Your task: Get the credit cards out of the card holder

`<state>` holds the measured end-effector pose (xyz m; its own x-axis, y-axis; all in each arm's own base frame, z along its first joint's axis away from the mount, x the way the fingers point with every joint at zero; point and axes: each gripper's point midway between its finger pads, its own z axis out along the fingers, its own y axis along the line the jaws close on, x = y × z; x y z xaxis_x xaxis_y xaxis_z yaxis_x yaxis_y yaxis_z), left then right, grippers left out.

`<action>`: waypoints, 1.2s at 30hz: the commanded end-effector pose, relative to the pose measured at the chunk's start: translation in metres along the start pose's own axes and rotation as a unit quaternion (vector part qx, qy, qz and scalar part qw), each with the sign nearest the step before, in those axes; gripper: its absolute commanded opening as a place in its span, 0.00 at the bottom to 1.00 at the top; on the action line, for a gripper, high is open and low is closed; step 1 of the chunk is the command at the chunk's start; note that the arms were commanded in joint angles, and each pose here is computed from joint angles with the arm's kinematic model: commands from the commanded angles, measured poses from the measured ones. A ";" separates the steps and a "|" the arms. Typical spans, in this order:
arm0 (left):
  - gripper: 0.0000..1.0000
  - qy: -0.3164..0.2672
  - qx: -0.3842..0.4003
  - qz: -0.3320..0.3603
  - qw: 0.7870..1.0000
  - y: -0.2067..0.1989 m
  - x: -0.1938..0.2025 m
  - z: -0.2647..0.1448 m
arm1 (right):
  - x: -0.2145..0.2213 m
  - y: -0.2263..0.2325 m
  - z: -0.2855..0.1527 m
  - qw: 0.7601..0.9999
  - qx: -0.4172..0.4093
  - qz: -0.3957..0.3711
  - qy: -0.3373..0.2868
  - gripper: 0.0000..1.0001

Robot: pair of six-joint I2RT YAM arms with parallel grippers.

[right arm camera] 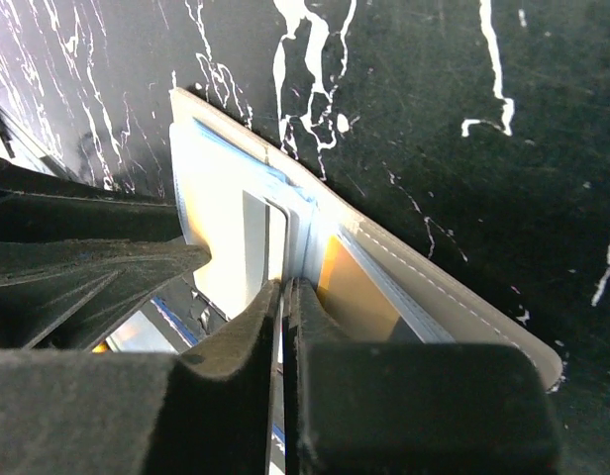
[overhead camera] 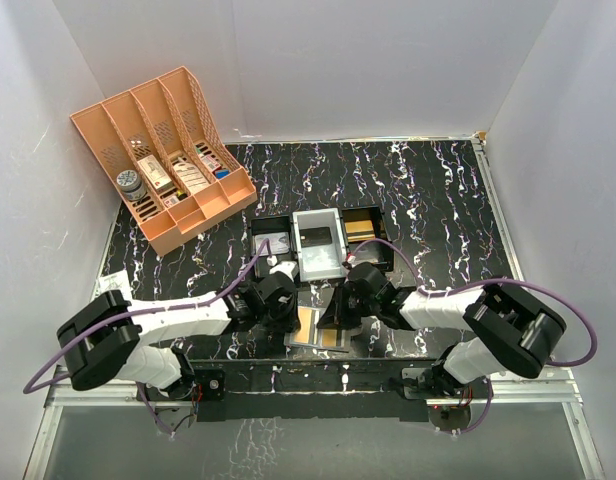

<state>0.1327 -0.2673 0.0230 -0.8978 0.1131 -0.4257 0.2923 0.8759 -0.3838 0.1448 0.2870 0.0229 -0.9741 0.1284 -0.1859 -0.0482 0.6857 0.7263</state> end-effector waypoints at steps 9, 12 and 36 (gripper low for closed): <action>0.12 0.029 0.022 -0.015 0.999 -0.002 0.024 -0.009 | -0.014 0.008 0.002 0.998 0.031 -0.041 -0.036 0.00; 0.12 0.028 0.029 -0.010 0.999 -0.006 0.022 -0.010 | -0.015 0.013 0.001 0.998 0.023 -0.047 -0.032 0.00; 0.07 0.039 0.026 -0.002 0.999 -0.006 0.024 -0.007 | -0.011 0.002 0.017 0.978 0.156 -0.130 -0.051 0.11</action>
<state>0.1209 -0.2603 0.0227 -0.9107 0.1165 -0.3963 0.2850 0.8718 -0.3985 0.1463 0.2972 0.0254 -0.9421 -0.0132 -0.3350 -0.1965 0.8312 0.5200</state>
